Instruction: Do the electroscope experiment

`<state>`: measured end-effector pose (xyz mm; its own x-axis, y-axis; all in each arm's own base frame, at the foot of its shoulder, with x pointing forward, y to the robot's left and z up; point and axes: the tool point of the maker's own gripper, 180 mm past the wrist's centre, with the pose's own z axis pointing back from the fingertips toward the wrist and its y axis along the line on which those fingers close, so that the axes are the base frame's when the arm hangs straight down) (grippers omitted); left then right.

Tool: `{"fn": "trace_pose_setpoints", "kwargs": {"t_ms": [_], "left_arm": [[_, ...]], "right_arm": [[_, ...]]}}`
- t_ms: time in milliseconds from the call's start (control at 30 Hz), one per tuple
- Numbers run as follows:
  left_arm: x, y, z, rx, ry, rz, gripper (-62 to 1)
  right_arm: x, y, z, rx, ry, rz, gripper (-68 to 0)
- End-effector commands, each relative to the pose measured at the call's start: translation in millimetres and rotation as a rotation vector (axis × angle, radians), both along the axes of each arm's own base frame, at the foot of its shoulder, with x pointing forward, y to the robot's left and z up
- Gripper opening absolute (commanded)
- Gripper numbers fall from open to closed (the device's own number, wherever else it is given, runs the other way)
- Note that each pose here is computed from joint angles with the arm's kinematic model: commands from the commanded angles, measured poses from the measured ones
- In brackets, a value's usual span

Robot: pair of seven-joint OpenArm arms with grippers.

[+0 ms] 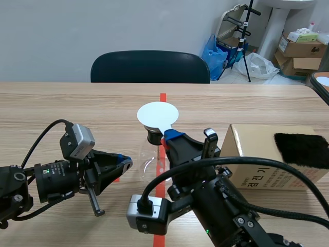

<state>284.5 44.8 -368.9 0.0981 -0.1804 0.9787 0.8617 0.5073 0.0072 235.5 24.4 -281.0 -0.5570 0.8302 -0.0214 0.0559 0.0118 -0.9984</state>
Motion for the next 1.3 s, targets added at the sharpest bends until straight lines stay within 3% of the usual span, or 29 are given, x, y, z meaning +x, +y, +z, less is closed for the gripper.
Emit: {"fn": "trace_pose_setpoints", "kwargs": {"t_ms": [0,200,367,1000,1267], "left_arm": [[4,0,9,-0.014,-0.030,0.001,-57.9],[4,0,9,-0.014,-0.030,0.001,-57.9],[4,0,9,-0.014,-0.030,0.001,-57.9],[4,0,9,-0.014,-0.030,0.001,-57.9],[4,0,9,-0.014,-0.030,0.001,-57.9]], "right_arm": [[3.8,-1,8,0.004,-0.032,0.000,-66.2],[4.3,-2,8,0.004,-0.031,-0.006,-66.2],[10.1,-12,8,0.009,-0.031,-0.066,-66.2],[34.2,-94,9,0.043,-0.023,-0.547,-66.2],[34.1,-108,8,0.048,-0.022,-0.626,-66.2]]}}
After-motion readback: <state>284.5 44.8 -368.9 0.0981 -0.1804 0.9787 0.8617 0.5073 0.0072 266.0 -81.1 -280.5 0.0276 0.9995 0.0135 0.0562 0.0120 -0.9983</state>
